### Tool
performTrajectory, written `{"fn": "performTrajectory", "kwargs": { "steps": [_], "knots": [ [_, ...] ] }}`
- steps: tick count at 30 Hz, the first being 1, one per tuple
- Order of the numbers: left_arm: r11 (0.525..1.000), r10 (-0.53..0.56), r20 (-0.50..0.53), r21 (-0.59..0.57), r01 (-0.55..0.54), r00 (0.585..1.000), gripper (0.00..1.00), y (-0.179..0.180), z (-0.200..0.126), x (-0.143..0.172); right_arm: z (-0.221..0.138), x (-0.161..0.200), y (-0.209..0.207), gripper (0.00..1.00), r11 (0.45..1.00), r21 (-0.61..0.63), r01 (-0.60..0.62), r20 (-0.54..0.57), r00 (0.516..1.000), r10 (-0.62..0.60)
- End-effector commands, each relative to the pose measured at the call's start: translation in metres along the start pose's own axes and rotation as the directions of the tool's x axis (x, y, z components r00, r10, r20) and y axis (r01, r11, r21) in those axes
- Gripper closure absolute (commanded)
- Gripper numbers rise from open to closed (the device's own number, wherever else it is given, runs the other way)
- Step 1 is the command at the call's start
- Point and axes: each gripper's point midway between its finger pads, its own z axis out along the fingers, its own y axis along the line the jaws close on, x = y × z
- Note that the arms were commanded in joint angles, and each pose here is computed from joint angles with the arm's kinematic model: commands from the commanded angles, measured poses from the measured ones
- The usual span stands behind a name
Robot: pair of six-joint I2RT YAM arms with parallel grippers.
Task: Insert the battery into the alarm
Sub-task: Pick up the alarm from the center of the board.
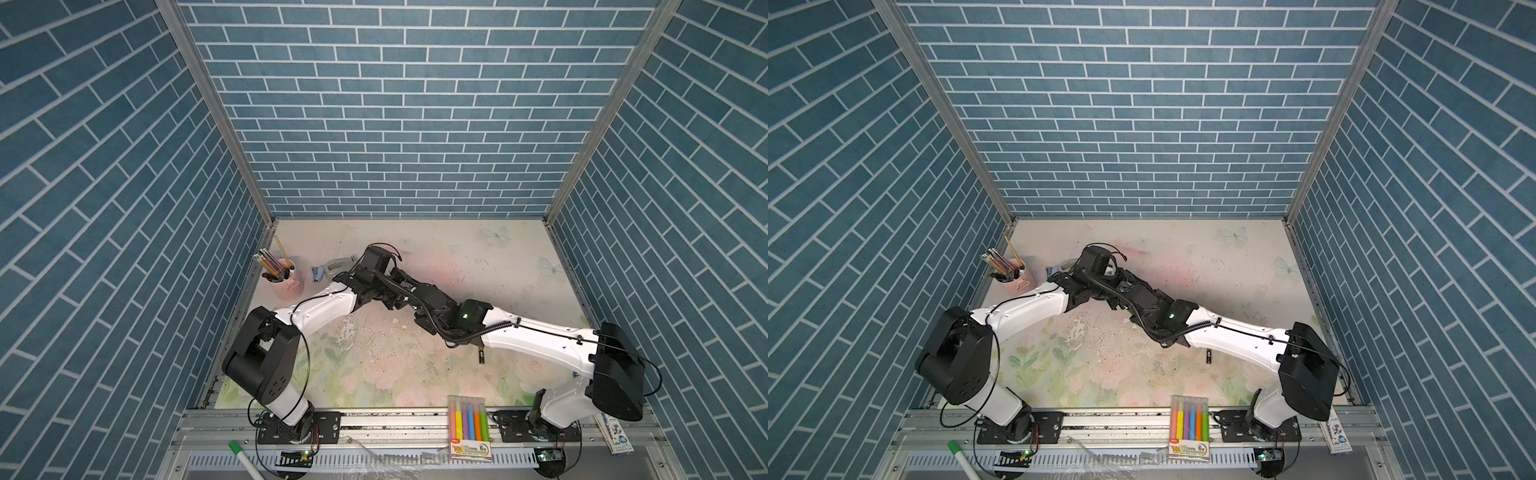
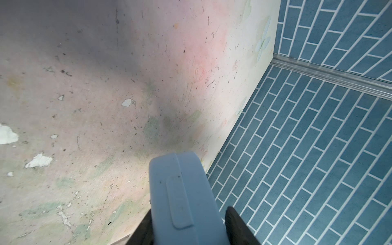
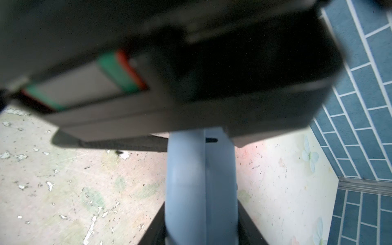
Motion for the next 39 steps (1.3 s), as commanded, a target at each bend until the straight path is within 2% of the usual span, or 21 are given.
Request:
{"fn": "performTrajectory", "kwargs": {
  "steps": [1,6,22,25,27,29,31,33,36,39],
  "knots": [
    [0.999,0.050,-0.012,-0.013,-0.050,0.999,0.96,0.008,0.004,0.001,-0.027,-0.030,-0.038,0.75,0.967,0.067,-0.246,0.143,0.962,0.235],
    [0.999,0.038,-0.007,-0.006,-0.038,0.999,1.00,0.008,0.003,-0.002,-0.035,-0.030,-0.048,0.64,0.961,0.102,-0.257,0.162,0.957,0.239],
    [1.000,-0.012,0.000,0.028,0.012,1.000,1.00,0.007,0.004,-0.014,-0.060,-0.020,-0.070,0.32,0.946,0.151,-0.287,0.223,0.942,0.251],
    [0.999,-0.008,0.005,0.035,0.008,1.000,1.00,0.006,0.004,-0.015,-0.069,-0.018,-0.084,0.30,0.922,0.171,-0.347,0.239,0.922,0.303],
    [0.999,0.000,0.010,0.047,-0.001,1.000,1.00,0.004,0.004,-0.015,-0.071,-0.014,-0.094,0.28,0.888,0.154,-0.433,0.228,0.890,0.394],
    [0.996,0.026,0.016,0.082,-0.027,1.000,1.00,-0.002,0.003,-0.016,-0.073,-0.008,-0.107,0.26,0.821,0.107,-0.560,0.193,0.822,0.536],
    [0.985,0.075,0.029,0.153,-0.079,0.997,1.00,-0.016,0.000,-0.016,-0.071,-0.004,-0.117,0.21,0.699,-0.023,-0.715,0.122,0.692,0.711],
    [0.961,0.139,0.050,0.234,-0.147,0.989,1.00,-0.035,-0.007,-0.014,-0.076,-0.012,-0.124,0.17,0.566,-0.168,-0.807,0.073,0.563,0.823],
    [0.881,0.273,0.112,0.370,-0.295,0.956,1.00,-0.070,-0.027,-0.005,-0.082,-0.030,-0.133,0.11,0.334,-0.390,-0.858,-0.048,0.382,0.923],
    [0.769,0.372,0.210,0.476,-0.427,0.904,1.00,-0.095,-0.053,0.005,-0.080,-0.051,-0.142,0.08,0.098,-0.560,-0.823,-0.198,0.248,0.948]
  ]
}}
